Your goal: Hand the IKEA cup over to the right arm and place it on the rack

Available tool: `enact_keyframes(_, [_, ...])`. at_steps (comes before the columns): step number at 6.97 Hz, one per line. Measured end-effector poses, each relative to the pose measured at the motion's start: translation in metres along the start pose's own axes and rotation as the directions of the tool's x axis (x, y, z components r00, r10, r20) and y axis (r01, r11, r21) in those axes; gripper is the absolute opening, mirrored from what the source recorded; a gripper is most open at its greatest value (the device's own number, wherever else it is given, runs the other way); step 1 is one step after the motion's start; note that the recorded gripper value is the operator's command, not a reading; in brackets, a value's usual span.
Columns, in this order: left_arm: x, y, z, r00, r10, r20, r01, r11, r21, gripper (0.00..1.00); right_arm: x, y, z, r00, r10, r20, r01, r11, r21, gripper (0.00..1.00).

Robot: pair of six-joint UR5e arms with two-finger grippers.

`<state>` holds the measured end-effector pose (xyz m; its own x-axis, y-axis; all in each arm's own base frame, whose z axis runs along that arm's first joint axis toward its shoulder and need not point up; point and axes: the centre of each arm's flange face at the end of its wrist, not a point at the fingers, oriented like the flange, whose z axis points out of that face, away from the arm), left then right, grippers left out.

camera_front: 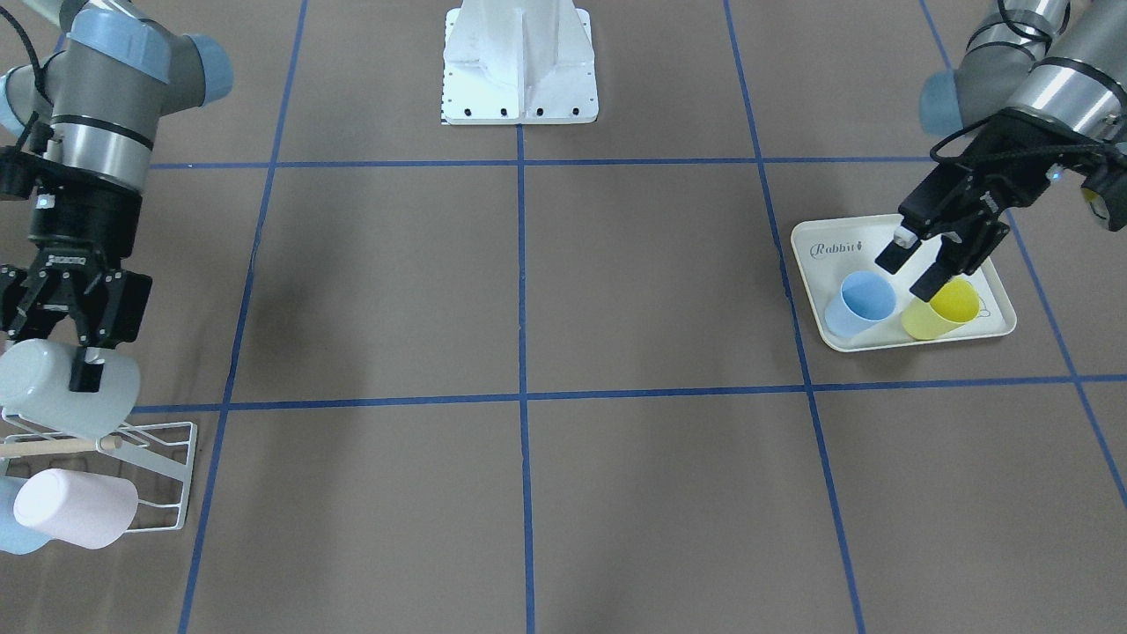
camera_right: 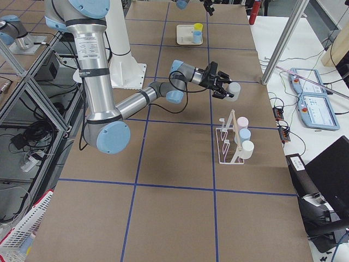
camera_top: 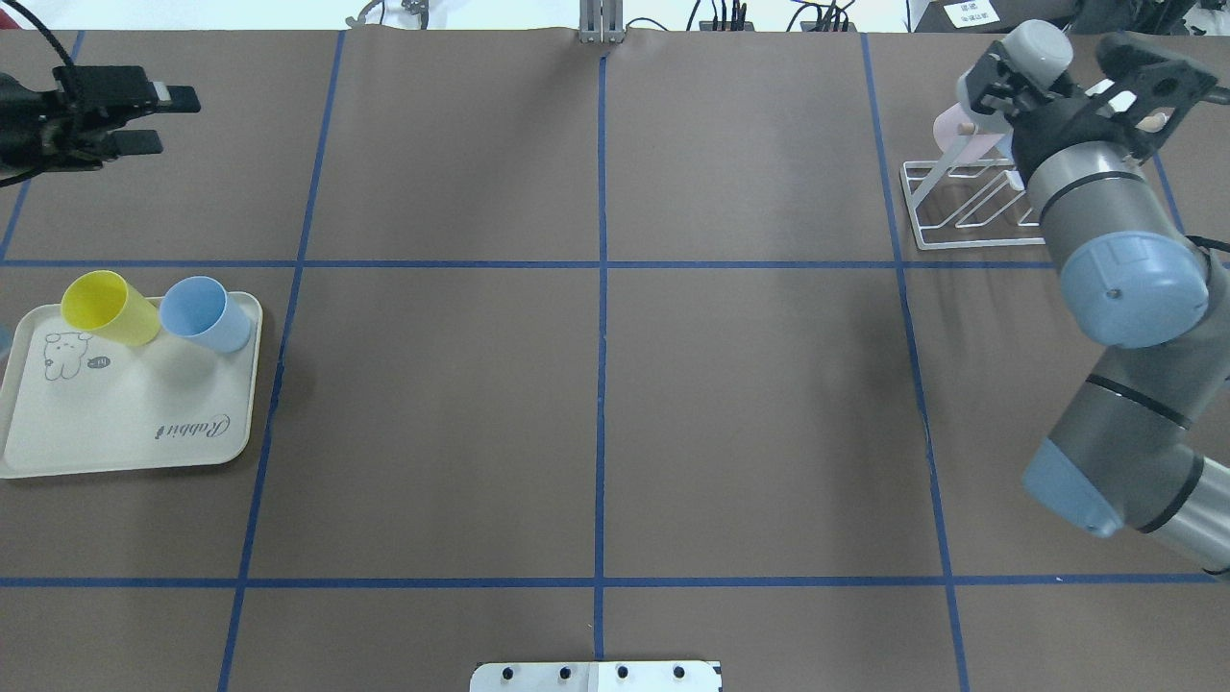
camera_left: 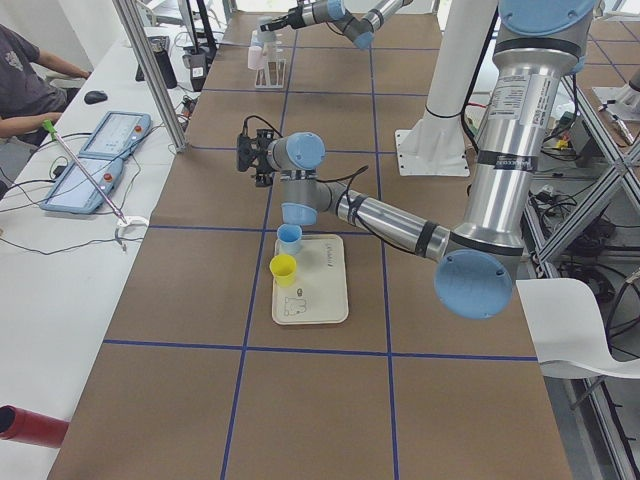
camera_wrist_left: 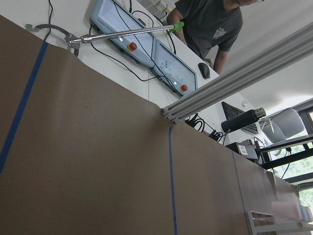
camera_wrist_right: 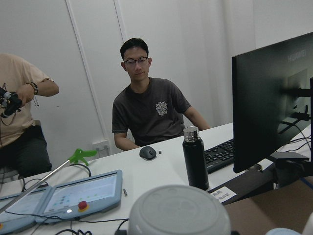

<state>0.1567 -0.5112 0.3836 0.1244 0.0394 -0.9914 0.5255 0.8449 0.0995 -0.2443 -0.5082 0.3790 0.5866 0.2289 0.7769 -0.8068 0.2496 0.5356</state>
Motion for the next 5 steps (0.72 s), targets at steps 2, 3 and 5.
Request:
enact_keyframes(2, [-0.061,-0.019,-0.039,0.982,0.122,0.144,-0.106,0.988,-0.11,1.0,0.049,-0.02,0.012,0.993,-0.095,-0.068,0.096,0.995,0.003,0.0])
enact_keyframes(3, [-0.085,-0.028,-0.055,0.965,0.167,0.201,-0.134,0.977,-0.168,1.0,0.07,-0.033,0.016,0.987,-0.133,-0.088,0.133,0.991,-0.004,0.0])
enact_keyframes(5, [-0.122,-0.042,-0.076,0.927,0.253,0.278,-0.182,0.949,-0.257,1.0,0.111,-0.053,0.023,0.975,-0.188,-0.121,0.185,0.982,-0.031,0.0])
